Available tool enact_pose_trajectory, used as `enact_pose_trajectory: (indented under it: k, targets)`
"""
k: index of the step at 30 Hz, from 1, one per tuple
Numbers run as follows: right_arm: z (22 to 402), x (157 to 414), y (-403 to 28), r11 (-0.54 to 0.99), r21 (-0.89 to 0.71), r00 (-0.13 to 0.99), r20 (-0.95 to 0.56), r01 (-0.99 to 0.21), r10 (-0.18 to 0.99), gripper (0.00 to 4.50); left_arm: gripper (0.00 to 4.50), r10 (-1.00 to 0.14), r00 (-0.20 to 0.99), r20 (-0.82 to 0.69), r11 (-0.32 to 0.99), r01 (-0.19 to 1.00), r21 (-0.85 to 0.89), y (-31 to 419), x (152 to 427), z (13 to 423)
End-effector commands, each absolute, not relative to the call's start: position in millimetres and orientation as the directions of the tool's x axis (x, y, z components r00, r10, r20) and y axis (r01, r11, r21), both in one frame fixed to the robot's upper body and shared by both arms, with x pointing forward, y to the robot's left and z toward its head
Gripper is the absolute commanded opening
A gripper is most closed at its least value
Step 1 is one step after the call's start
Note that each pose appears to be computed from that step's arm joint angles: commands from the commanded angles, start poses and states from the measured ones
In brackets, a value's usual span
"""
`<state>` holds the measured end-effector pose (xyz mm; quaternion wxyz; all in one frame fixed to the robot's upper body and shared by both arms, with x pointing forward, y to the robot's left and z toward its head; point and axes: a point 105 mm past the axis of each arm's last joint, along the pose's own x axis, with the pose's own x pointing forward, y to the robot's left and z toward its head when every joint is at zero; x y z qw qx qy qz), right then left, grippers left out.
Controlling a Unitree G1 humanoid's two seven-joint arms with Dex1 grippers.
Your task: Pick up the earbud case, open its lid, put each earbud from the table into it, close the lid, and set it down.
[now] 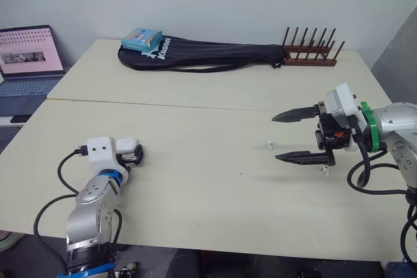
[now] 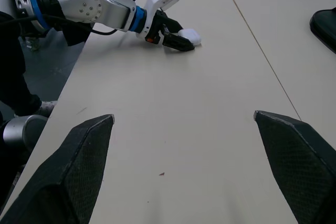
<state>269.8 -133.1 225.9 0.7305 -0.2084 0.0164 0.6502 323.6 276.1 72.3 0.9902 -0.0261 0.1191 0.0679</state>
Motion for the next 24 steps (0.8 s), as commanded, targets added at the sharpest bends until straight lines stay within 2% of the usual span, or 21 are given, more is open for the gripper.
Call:
enact_pose_trajectory:
  k: [1, 5, 6, 10, 12, 15, 16, 18, 22, 24]
  targets:
    - [235.4, 264.7, -129.3, 0.050, -0.320, 0.145, -0.282, -0.946, 0.948, 4.50, 4.10, 0.091, 0.937, -0.337, 0.993, -0.112, -0.043, 271.6, 324.2, 51.3]
    - [234.9, 263.3, -129.8, 0.053, -0.319, 0.149, -0.284, -0.946, 0.947, 4.50, 2.96, 0.085, 0.926, -0.367, 0.994, -0.102, -0.027, 274.7, 326.4, 47.0]
    - [234.8, 263.1, -130.1, 0.054, -0.319, 0.151, -0.285, -0.946, 0.947, 4.50, 2.81, 0.084, 0.924, -0.373, 0.995, -0.099, -0.022, 275.9, 326.5, 46.0]
    - [234.3, 261.9, -131.9, 0.066, -0.319, 0.163, -0.290, -0.945, 0.943, 4.50, 2.81, 0.059, 0.920, -0.387, 0.998, -0.061, 0.007, 277.3, 323.7, 42.6]
    - [233.2, 261.7, -134.3, 0.080, -0.319, 0.179, -0.295, -0.944, 0.939, 4.50, 2.81, -0.010, 0.937, -0.348, 0.998, 0.029, 0.049, 268.1, 323.5, 49.0]
    - [227.6, 261.7, -140.8, 0.129, -0.290, 0.218, -0.302, -0.948, 0.928, 4.50, 2.81, -0.286, 0.931, -0.228, 0.943, 0.315, 0.103, 219.2, 320.4, 70.6]
    - [223.2, 260.4, -142.8, 0.149, -0.256, 0.226, -0.302, -0.955, 0.926, 4.50, 2.81, -0.411, 0.891, -0.194, 0.889, 0.439, 0.133, 195.7, 314.9, 76.9]
    - [213.6, 257.3, -144.9, 0.185, -0.183, 0.236, -0.314, -0.966, 0.920, 4.50, 2.81, -0.571, 0.805, -0.158, 0.788, 0.592, 0.167, 163.8, 303.2, 82.6]
    - [183.6, 252.2, -141.4, 0.302, -0.029, 0.287, -0.405, -0.953, 0.868, 4.50, 2.81, -0.792, 0.606, -0.070, 0.581, 0.785, 0.215, 105.0, 279.4, 92.3]
    - [175.6, 247.8, -135.4, 0.349, 0.068, 0.292, -0.412, -0.935, 0.863, 4.50, 2.81, -0.870, 0.491, -0.051, 0.459, 0.843, 0.281, 82.2, 264.7, 94.4]
